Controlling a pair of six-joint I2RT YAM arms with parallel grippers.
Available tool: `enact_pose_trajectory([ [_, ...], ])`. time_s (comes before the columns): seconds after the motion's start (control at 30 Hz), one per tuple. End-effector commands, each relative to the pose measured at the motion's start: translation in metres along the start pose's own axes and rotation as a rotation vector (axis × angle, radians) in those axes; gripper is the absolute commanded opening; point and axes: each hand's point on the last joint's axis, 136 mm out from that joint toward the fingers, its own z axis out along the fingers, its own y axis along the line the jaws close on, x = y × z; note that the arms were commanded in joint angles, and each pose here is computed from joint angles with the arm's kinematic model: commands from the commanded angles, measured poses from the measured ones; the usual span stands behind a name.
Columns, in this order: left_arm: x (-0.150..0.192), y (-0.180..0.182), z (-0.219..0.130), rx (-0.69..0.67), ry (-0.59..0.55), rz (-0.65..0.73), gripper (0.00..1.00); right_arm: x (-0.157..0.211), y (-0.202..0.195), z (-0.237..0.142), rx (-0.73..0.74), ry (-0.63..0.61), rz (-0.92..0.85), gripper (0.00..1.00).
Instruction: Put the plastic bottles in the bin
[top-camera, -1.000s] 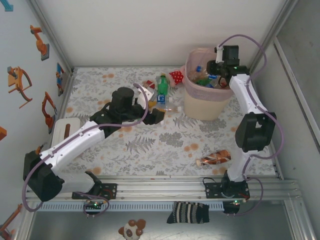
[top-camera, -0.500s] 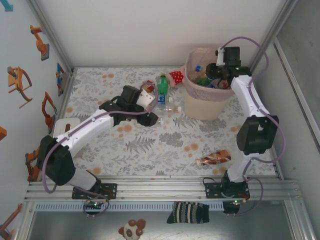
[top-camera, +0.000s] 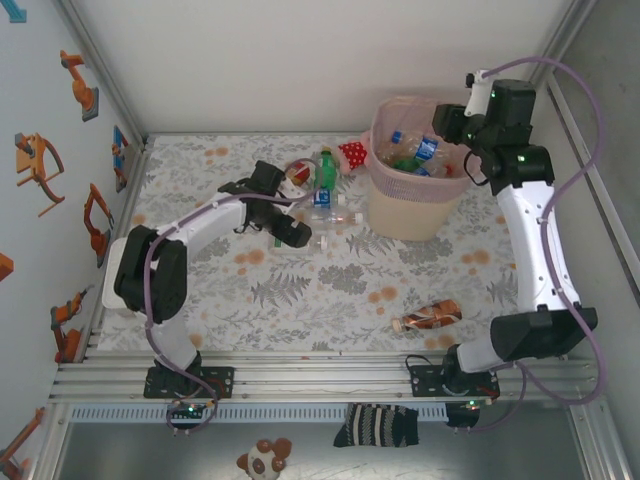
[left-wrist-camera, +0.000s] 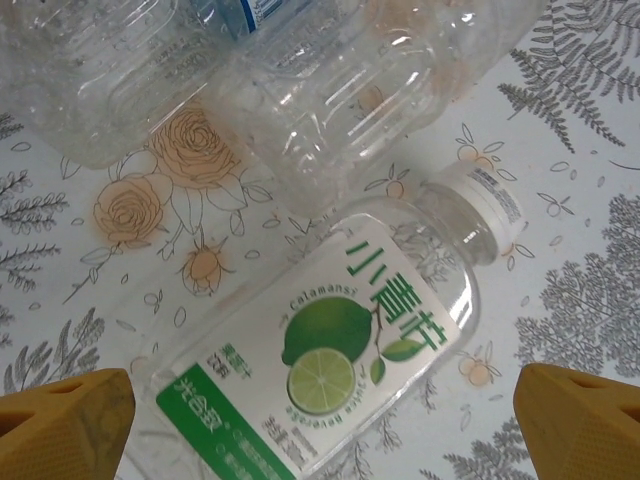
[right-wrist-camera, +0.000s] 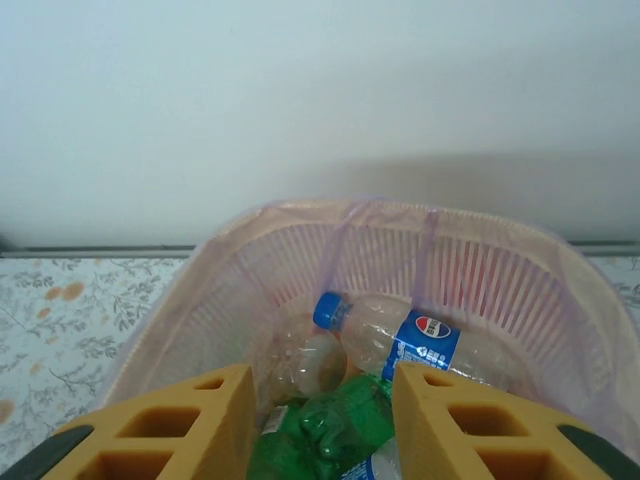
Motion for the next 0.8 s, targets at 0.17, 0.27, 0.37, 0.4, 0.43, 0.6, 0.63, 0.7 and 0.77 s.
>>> enact_pose_trajectory([
  [0.17, -0.011, 0.002, 0.025, 0.116, 0.009, 0.041, 1.00, -0.002, 0.001, -0.030, 0.025, -0.020, -0.002, 0.41],
  [0.27, -0.001, 0.000, 0.032, 0.135, 0.049, 0.033, 0.99, -0.003, 0.001, -0.036, 0.030, -0.024, -0.008, 0.42],
  [0.37, 0.012, -0.001, 0.034, 0.125, 0.081, 0.019, 0.99, -0.003, 0.001, -0.040, 0.031, -0.028, -0.007, 0.42],
  [0.4, 0.016, -0.002, 0.034, 0.118, 0.092, 0.018, 0.98, -0.002, 0.002, -0.041, 0.031, -0.029, -0.005, 0.42],
  [0.43, 0.020, -0.003, 0.033, 0.114, 0.098, 0.014, 0.98, -0.002, 0.002, -0.041, 0.030, -0.029, -0.002, 0.42],
  [0.6, 0.040, -0.013, 0.032, 0.065, 0.146, 0.026, 0.97, -0.004, 0.004, -0.048, 0.026, -0.040, 0.001, 0.42],
  [0.63, 0.044, -0.015, 0.033, 0.055, 0.156, 0.028, 0.97, -0.004, 0.004, -0.049, 0.025, -0.041, 0.004, 0.42],
  [0.7, 0.051, -0.017, 0.034, 0.027, 0.176, 0.033, 0.95, -0.005, 0.005, -0.051, 0.022, -0.044, 0.005, 0.42],
  [0.77, 0.057, -0.020, 0.035, 0.000, 0.193, 0.040, 0.94, -0.004, 0.005, -0.052, 0.019, -0.044, 0.009, 0.42],
])
